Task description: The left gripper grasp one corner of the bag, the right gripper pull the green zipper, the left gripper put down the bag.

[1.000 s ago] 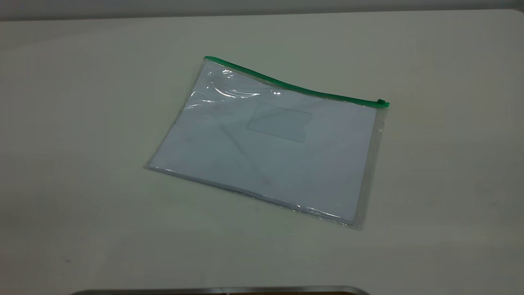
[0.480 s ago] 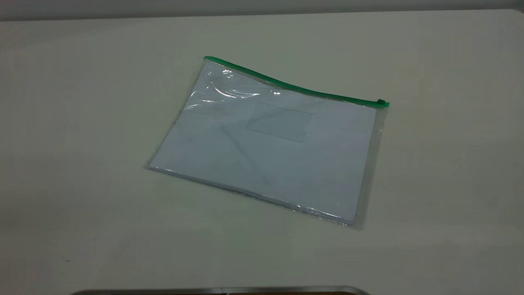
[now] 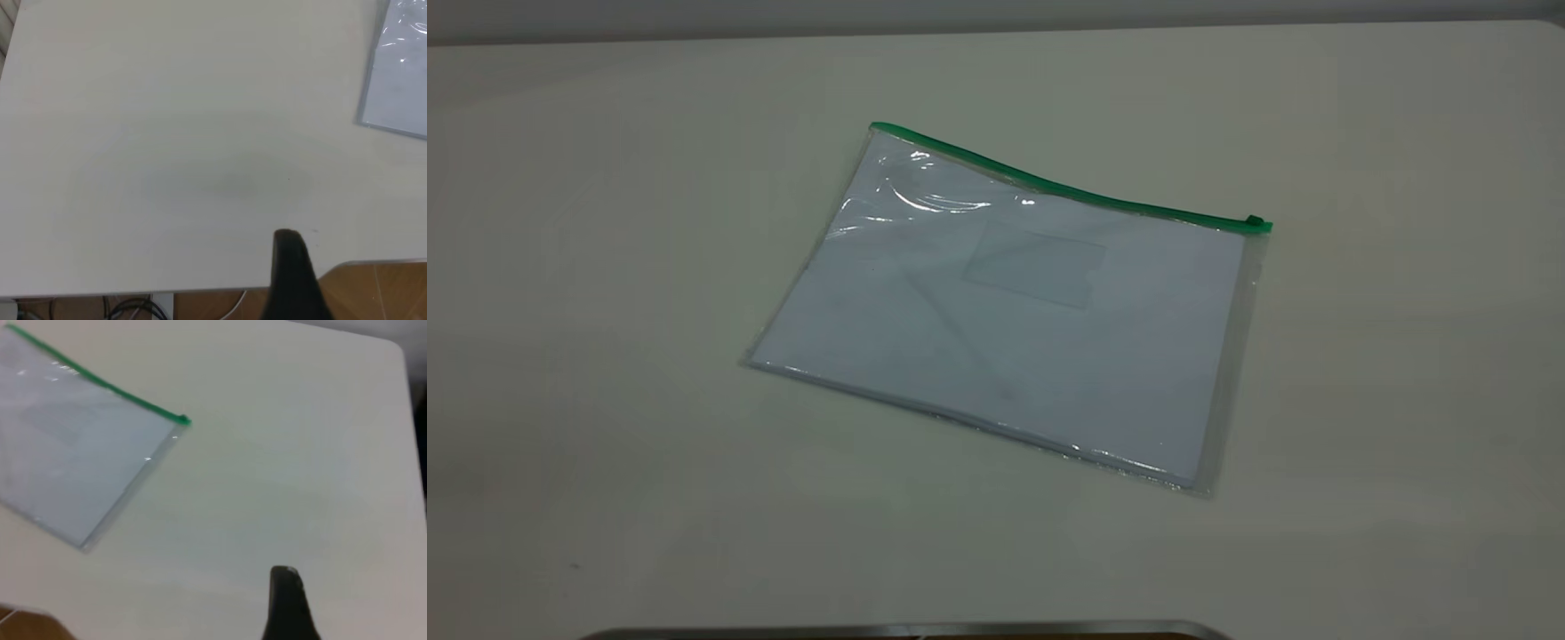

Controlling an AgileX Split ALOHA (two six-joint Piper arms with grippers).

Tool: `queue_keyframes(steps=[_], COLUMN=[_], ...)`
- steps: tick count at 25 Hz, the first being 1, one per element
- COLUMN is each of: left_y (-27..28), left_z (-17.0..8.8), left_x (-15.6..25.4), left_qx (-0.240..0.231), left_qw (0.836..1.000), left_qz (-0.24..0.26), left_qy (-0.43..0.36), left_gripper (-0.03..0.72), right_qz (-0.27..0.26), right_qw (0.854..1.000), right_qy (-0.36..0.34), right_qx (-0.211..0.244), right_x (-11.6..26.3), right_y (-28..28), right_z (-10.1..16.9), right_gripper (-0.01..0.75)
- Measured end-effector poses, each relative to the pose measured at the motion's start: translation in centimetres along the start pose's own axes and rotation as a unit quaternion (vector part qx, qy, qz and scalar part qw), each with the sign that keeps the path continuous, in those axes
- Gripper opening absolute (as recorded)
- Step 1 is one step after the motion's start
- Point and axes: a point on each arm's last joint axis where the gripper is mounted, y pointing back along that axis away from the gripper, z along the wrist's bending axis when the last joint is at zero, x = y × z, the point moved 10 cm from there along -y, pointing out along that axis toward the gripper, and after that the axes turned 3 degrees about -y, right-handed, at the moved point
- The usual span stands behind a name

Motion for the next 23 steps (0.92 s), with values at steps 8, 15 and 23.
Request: queue_keyframes(steps=[8,15,23], left_y=[0.0,0.0,0.01], left_z=[0.0,0.0,0.0], left_x=[0.0,0.0,0.0], left_qx=[0.0,0.0,0.0], left_qw=[1.0,1.0,1.0], left_qz=[0.0,0.0,0.0], left_qy=[0.0,0.0,0.0], left_gripper=[0.563,0.563,0.563], right_qz=[0.0,0.0,0.0], right_qw=[1.0,1.0,1.0], right_qy=[-0.021,-0.021,-0.021], right_qx=[0.016,0.016,0.016], right_x=[0.02,0.02,0.02], right_y=[0.01,0.01,0.01], right_z=[-0.62,-0.62,-0.62], right_gripper=[0.538,0.538,0.538])
